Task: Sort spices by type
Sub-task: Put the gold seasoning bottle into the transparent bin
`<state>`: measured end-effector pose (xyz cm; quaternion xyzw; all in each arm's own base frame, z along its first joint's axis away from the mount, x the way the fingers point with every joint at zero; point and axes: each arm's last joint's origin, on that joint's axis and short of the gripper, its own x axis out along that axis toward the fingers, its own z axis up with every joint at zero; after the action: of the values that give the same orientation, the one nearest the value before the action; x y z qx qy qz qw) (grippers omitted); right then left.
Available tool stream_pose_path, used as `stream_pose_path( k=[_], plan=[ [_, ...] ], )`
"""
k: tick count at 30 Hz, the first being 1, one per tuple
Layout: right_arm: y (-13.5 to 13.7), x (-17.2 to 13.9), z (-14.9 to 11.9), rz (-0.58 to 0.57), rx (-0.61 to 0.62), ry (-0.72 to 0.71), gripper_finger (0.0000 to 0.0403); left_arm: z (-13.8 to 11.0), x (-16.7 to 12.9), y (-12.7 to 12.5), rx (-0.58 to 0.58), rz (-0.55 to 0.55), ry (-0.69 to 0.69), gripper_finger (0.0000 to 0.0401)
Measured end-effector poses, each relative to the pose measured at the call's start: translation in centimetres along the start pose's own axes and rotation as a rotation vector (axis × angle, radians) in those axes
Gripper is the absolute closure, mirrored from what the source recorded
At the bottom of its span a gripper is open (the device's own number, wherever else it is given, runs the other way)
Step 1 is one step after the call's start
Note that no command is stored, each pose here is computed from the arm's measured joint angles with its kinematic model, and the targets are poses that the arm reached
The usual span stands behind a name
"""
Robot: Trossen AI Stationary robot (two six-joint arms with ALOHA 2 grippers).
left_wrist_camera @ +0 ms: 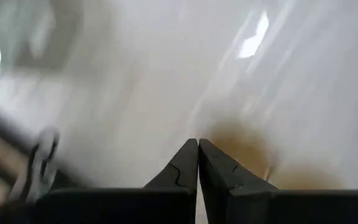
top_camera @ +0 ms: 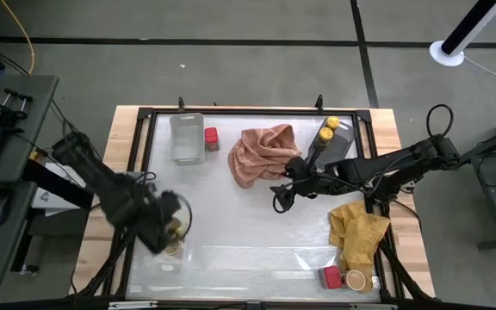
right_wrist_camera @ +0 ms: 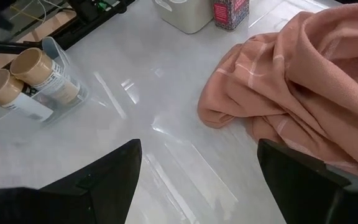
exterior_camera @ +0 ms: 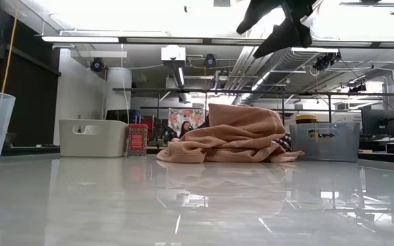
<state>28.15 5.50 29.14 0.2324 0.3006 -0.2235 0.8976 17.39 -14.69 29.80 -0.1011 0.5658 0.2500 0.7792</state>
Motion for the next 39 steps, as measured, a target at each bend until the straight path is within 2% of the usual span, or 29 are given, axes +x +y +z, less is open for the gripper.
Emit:
stream_pose_path(
  k=[3, 6, 9, 11, 13, 16, 19, 23, 27, 32, 34, 36, 39],
  plan=[
    [0.0, -2.2, 1.9, 0.002, 0.035, -0.090, 0.0086, 2.9, -1.2, 1.4, -0.101, -0.079, -0.236, 0.0401],
    [-1.5, -4.8, 4.1, -0.131, 0.122, -0.186, 0.0086, 5.3, -1.8, 3.0, -0.162, -0.088, -0.402, 0.0401],
    [-3.2, -6.0, 5.0, -0.228, 0.155, -0.161, 0.0086, 7.3, -1.5, 4.0, -0.189, -0.077, -0.490, 0.0401],
    [-3.4, -6.7, 5.2, -0.184, 0.144, -0.101, 0.0086, 8.6, -1.1, 4.1, -0.191, -0.088, -0.533, 0.0401],
    [-2.8, -7.2, 4.7, -0.069, 0.113, 0.004, 0.0086, 9.6, -0.8, 3.9, -0.195, -0.132, -0.577, 0.0401],
    [-1.0, -7.6, 2.0, 0.128, 0.054, 0.256, 0.0086, 10.5, -0.2, 3.4, -0.190, -0.201, -0.624, 0.0401],
    [0.9, -9.5, -1.7, 0.214, 0.067, 0.496, 0.0086, 10.9, 0.4, 3.5, -0.215, -0.214, -0.644, 0.0401],
    [2.4, -13.2, -6.4, 0.174, 0.156, 0.701, 0.0086, 11.4, 1.2, 4.0, -0.243, -0.191, -0.642, 0.0401],
    [3.4, -16.4, -9.8, 0.120, 0.315, 0.806, 0.0086, 12.2, 1.5, 4.8, -0.226, -0.186, -0.635, 0.0401],
    [4.3, -18.2, -13.7, 0.012, 0.373, 0.906, 0.0095, 13.1, 2.0, 5.8, -0.207, -0.196, -0.615, 0.0401],
    [5.2, -18.0, -15.1, -0.010, 0.366, 0.943, 0.0119, 13.4, 2.1, 6.1, -0.208, -0.210, -0.605, 0.0401],
    [6.1, -17.4, -16.2, -0.035, 0.357, 0.987, 0.0164, 13.5, 2.1, 6.2, -0.217, -0.219, -0.606, 0.0401],
    [7.1, -16.1, -17.6, -0.078, 0.329, 1.036, 0.0276, 13.7, 2.1, 6.3, -0.210, -0.224, -0.606, 0.0401]
  ],
)
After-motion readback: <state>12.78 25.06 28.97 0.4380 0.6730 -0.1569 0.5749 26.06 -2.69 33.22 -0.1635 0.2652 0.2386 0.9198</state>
